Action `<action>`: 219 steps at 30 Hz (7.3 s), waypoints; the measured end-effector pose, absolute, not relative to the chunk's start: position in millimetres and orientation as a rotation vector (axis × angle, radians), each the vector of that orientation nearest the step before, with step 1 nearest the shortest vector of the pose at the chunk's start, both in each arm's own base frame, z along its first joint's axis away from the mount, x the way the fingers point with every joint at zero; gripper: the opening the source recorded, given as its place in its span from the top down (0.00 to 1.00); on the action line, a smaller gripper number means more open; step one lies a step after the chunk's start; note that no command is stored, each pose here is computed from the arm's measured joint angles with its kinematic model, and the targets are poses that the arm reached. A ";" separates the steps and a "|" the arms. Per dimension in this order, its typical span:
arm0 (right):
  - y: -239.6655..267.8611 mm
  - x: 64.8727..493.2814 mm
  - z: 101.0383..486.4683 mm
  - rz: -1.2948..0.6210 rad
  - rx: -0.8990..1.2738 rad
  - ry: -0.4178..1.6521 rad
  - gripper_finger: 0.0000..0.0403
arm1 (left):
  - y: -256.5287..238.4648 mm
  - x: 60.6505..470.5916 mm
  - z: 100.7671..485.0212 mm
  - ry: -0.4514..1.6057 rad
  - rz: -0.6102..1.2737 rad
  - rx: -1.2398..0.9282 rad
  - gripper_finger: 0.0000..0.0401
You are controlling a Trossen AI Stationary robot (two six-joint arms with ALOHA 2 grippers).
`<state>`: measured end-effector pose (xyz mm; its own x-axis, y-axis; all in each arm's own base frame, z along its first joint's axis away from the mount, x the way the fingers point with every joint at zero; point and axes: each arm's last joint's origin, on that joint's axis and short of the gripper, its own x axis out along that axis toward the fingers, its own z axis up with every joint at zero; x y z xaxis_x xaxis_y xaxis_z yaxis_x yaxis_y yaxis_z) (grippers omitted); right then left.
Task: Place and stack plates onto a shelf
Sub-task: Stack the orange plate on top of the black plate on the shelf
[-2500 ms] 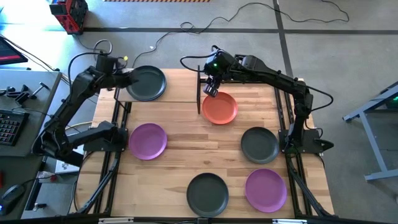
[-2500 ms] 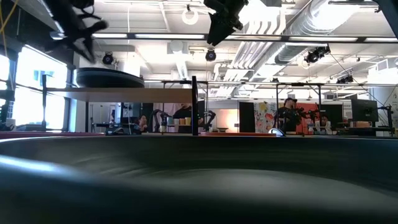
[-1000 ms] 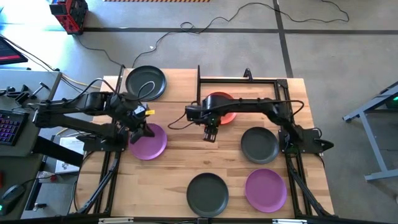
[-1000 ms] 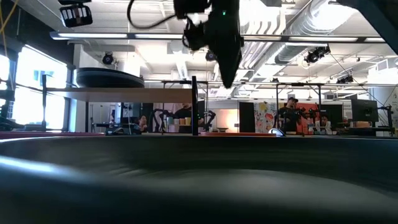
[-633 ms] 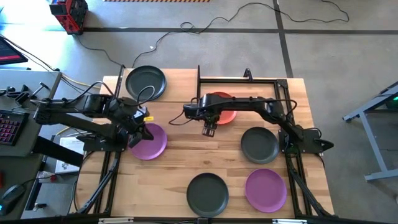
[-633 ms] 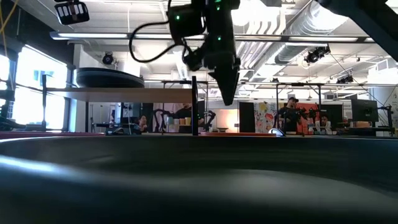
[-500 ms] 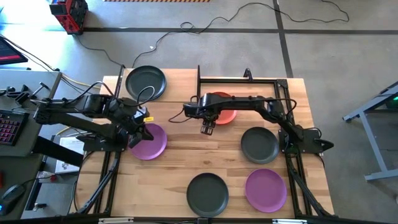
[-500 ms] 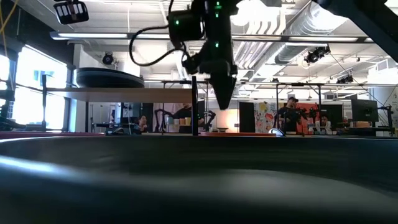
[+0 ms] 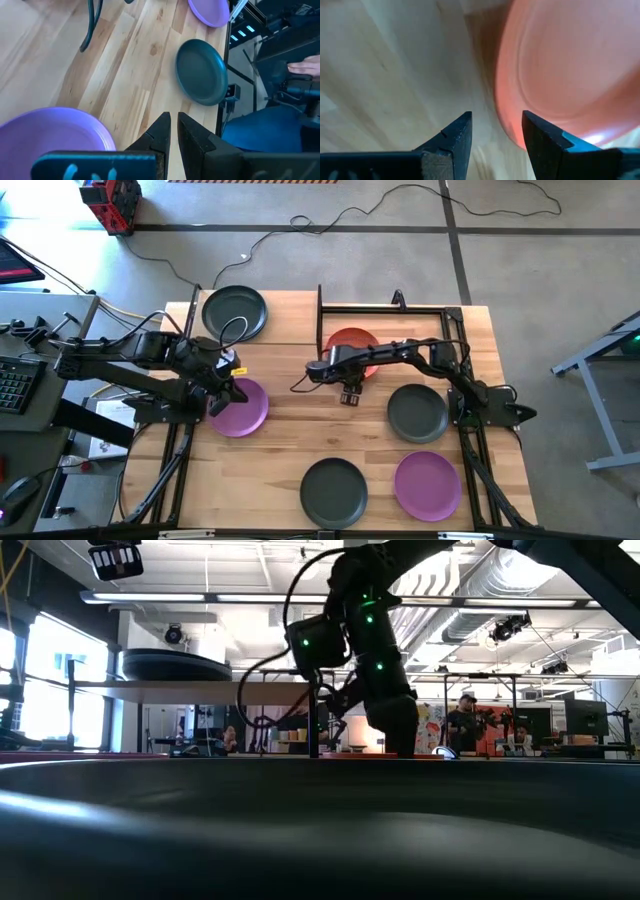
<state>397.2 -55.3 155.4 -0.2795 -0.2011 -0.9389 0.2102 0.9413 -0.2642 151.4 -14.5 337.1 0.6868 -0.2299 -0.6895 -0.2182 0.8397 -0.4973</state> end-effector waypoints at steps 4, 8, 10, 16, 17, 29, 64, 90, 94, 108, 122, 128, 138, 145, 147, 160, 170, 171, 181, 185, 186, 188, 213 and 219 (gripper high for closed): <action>-55.8 398.6 155.8 -0.394 -0.006 1.794 0.63 | -14.4 151.4 337.2 0.825 -0.005 -0.590 0.94; -60.3 401.1 155.3 -0.400 -0.028 1.764 0.63 | -13.4 151.6 337.0 0.816 0.028 -0.577 0.94; -62.8 403.2 154.8 -0.398 -0.020 1.739 0.63 | -13.1 151.6 337.0 0.812 0.038 -0.573 0.94; -72.9 407.3 152.9 -0.394 -0.005 1.682 0.63 | -13.0 151.6 337.0 0.812 0.041 -0.574 0.94; -74.6 407.2 151.7 -0.392 -0.002 1.678 0.63 | -13.0 151.6 337.0 0.812 0.041 -0.574 0.94; -75.7 400.0 141.8 -0.380 0.032 1.714 0.69 | -13.0 151.6 337.1 0.812 0.040 -0.573 0.94; -54.9 331.9 307.3 -0.638 0.266 1.303 1.00 | -12.4 154.9 319.6 0.862 0.123 -0.641 0.94; -69.2 306.4 436.8 -0.462 -0.530 0.947 1.00 | 51.5 174.8 353.7 0.220 0.500 -0.872 0.94; -69.7 306.9 440.3 -0.453 -0.599 0.945 1.00 | 58.9 179.1 368.3 0.079 0.448 -0.764 0.94; -69.8 306.3 439.0 -0.402 -0.689 0.985 1.00 | 88.0 174.9 380.8 -0.057 0.412 -0.717 0.88; -67.5 301.8 430.2 -0.257 -0.793 1.105 1.00 | 128.5 199.3 356.6 -0.061 0.590 -0.855 0.70; -66.1 309.2 416.1 -0.094 -0.927 1.210 1.00 | 138.5 196.8 351.0 -0.037 0.550 -0.988 0.74; -61.5 329.6 394.8 0.031 -1.101 1.316 1.00 | 141.1 191.0 345.8 0.040 0.494 -1.079 0.80; -55.9 335.9 389.1 0.096 -1.139 1.318 1.00 | 139.0 190.4 340.9 0.099 0.487 -1.105 0.80; -51.7 337.8 387.1 0.115 -1.149 1.319 1.00 | 138.3 190.5 340.1 0.113 0.477 -1.112 0.80; -26.5 347.0 381.4 0.176 -1.198 1.282 1.00 | 126.9 195.0 333.0 0.211 0.462 -1.139 0.80; -22.6 347.8 381.5 0.182 -1.203 1.270 1.00 | 123.0 197.5 332.9 0.222 0.446 -1.136 0.81; -22.6 348.3 380.9 0.182 -1.204 1.272 1.00 | 122.1 198.0 332.9 0.224 0.443 -1.135 0.81; -21.3 352.9 377.9 0.175 -1.212 1.269 1.00 | 118.2 202.4 325.2 0.292 0.454 -1.141 0.81; -20.8 353.5 377.8 0.173 -1.215 1.267 1.00 | 119.7 203.1 324.9 0.279 0.481 -1.129 0.81; -20.8 353.6 377.8 0.172 -1.215 1.266 1.00 | 119.7 203.1 324.9 0.280 0.482 -1.119 0.81; -20.8 354.1 378.1 0.166 -1.216 1.261 1.00 | 119.7 202.8 324.4 0.287 0.484 -1.106 0.81; -22.2 364.6 385.3 0.006 -1.228 1.177 0.98 | 123.4 201.2 324.1 0.270 0.583 -0.972 0.99; -23.6 365.9 386.8 -0.098 -1.131 1.153 0.83 | 124.1 200.2 323.0 0.281 0.596 -0.957 0.99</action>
<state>365.9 -23.6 386.8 0.4648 -0.5820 -0.6673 -0.4610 0.4843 -0.7436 200.2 124.1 323.0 0.8064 0.3504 -0.4765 -0.5905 0.4331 -0.6810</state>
